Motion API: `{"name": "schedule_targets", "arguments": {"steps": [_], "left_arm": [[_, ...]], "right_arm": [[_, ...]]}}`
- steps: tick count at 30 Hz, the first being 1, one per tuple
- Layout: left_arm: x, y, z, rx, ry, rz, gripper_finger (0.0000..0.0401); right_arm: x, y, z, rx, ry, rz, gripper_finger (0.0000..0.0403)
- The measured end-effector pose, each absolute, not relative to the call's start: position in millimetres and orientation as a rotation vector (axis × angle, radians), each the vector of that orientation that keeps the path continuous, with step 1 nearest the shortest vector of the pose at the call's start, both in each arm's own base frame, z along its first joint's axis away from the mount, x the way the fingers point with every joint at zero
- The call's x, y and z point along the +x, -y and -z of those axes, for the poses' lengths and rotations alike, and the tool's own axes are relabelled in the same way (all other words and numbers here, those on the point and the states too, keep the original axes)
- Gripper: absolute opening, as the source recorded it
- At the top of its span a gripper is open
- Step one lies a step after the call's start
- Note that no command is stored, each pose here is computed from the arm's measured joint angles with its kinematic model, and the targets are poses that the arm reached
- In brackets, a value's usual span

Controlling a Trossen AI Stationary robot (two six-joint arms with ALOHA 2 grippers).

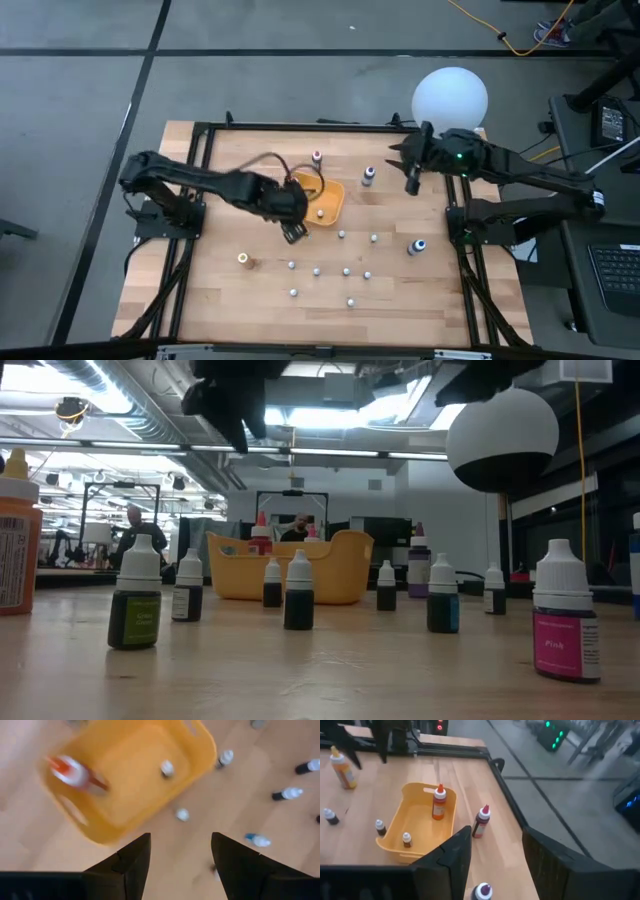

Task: Pick & Place food coloring
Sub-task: Put the small brown food coloring bottle into the yellow bin

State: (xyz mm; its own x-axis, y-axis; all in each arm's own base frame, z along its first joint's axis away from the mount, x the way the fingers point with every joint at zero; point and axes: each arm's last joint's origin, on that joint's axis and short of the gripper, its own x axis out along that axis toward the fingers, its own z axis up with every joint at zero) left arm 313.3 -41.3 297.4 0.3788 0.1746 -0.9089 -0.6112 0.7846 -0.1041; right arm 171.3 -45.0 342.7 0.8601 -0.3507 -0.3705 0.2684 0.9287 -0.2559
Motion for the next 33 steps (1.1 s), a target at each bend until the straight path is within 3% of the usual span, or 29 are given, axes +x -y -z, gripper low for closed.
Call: {"name": "schedule_targets", "arguments": {"steps": [9, 23, 33], "left_arm": [[352.6, 60.6, -242.6, -0.753, -1.155, -0.591, 0.0227], [365.8, 52.0, -216.3, -0.765, -1.112, -0.755, 0.0228], [373.7, 48.8, -198.7, -0.772, -1.156, -0.757, 0.0228]], "right_arm": [[170.4, 42.5, -344.6, -0.261, -0.385, 0.237, 0.0177], [172.2, 40.8, -342.7, -0.251, -0.389, 0.163, 0.0177], [172.1, 40.8, -342.7, -0.282, -0.392, 0.158, 0.0177]]}}
